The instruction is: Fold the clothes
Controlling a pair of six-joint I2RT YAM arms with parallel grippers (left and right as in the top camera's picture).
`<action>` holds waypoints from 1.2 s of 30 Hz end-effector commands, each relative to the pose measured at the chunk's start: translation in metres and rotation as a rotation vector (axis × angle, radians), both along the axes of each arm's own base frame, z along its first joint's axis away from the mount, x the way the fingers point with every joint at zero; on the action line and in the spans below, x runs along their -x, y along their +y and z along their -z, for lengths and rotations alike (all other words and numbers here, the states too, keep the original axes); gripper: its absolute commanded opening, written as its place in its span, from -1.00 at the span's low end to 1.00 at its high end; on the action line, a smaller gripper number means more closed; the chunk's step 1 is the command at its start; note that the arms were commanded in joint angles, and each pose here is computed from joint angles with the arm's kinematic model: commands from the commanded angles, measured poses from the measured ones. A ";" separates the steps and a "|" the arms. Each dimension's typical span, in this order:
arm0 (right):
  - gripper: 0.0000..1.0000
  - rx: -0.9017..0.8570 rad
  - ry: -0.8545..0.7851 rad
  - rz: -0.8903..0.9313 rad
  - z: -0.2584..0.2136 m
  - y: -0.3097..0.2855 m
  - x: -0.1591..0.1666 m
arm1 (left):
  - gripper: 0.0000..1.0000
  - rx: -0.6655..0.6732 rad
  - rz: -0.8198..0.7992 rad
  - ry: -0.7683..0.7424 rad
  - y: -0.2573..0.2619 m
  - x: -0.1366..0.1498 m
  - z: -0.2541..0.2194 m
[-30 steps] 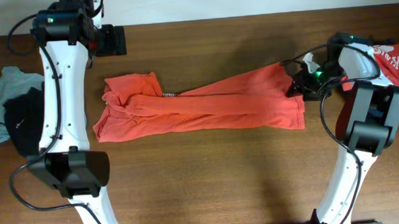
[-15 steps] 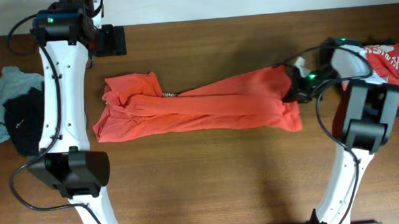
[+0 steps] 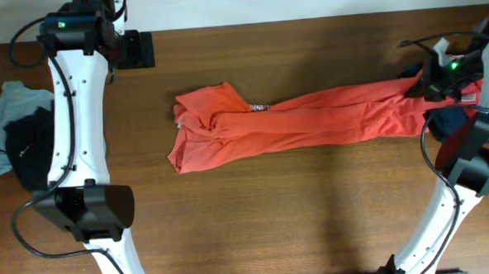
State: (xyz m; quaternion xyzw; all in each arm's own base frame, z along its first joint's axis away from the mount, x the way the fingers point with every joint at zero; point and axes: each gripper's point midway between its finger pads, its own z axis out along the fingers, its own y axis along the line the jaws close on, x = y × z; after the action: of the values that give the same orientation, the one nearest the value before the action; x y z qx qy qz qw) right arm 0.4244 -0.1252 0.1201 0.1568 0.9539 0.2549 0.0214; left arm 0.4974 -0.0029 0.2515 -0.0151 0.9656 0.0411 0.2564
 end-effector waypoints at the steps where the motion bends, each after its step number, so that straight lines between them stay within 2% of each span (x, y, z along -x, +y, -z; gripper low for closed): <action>1: -0.92 0.022 -0.047 -0.081 -0.017 0.025 -0.010 | 0.98 0.012 -0.005 -0.010 -0.001 0.000 -0.004; 7: -0.92 0.141 0.016 -0.253 -0.008 0.100 -0.018 | 0.98 0.011 -0.005 -0.010 -0.001 0.000 -0.004; 13: -0.91 0.272 0.062 -0.328 0.002 0.151 -0.020 | 0.98 0.011 -0.005 -0.010 -0.001 0.000 -0.004; 14: -0.85 0.298 0.072 -0.345 0.006 0.165 -0.020 | 0.98 0.011 -0.004 -0.010 -0.001 0.000 -0.004; 19: -0.73 0.319 0.067 -0.423 0.020 0.205 -0.021 | 0.98 0.011 -0.005 -0.010 -0.001 0.000 -0.004; 27: -0.68 0.328 0.054 -0.491 0.040 0.250 -0.019 | 0.98 0.012 -0.004 -0.010 -0.001 0.000 -0.004; 28: -0.61 0.329 0.055 -0.498 0.042 0.253 -0.018 | 0.98 0.012 -0.004 -0.010 -0.001 0.000 -0.004; 29: -0.41 0.328 0.059 -0.504 0.044 0.255 -0.016 | 0.99 0.012 -0.004 -0.010 -0.001 0.000 -0.004; 30: -0.10 0.328 0.066 -0.512 0.046 0.258 -0.014 | 0.99 0.012 -0.004 -0.010 -0.001 0.000 -0.004; 31: 0.31 0.328 0.071 -0.516 0.047 0.259 -0.012 | 0.98 0.012 -0.005 -0.008 -0.001 0.000 -0.003; 32: 0.50 0.328 0.074 -0.520 0.047 0.260 -0.011 | 0.98 0.011 -0.005 -0.008 -0.001 0.000 -0.003; 34: 0.66 0.325 0.072 -0.522 0.045 0.261 -0.010 | 0.98 0.011 -0.005 -0.008 -0.001 0.000 -0.003; 36: 0.68 0.313 0.071 -0.519 0.038 0.262 -0.009 | 0.98 0.012 -0.004 -0.010 -0.001 0.000 -0.003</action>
State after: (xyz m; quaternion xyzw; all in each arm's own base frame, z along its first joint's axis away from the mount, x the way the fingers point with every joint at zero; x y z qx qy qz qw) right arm 0.4363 0.1359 0.0788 -0.0915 0.9901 0.0943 -0.0486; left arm 0.4974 -0.0029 0.2515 -0.0151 0.9656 0.0411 0.2564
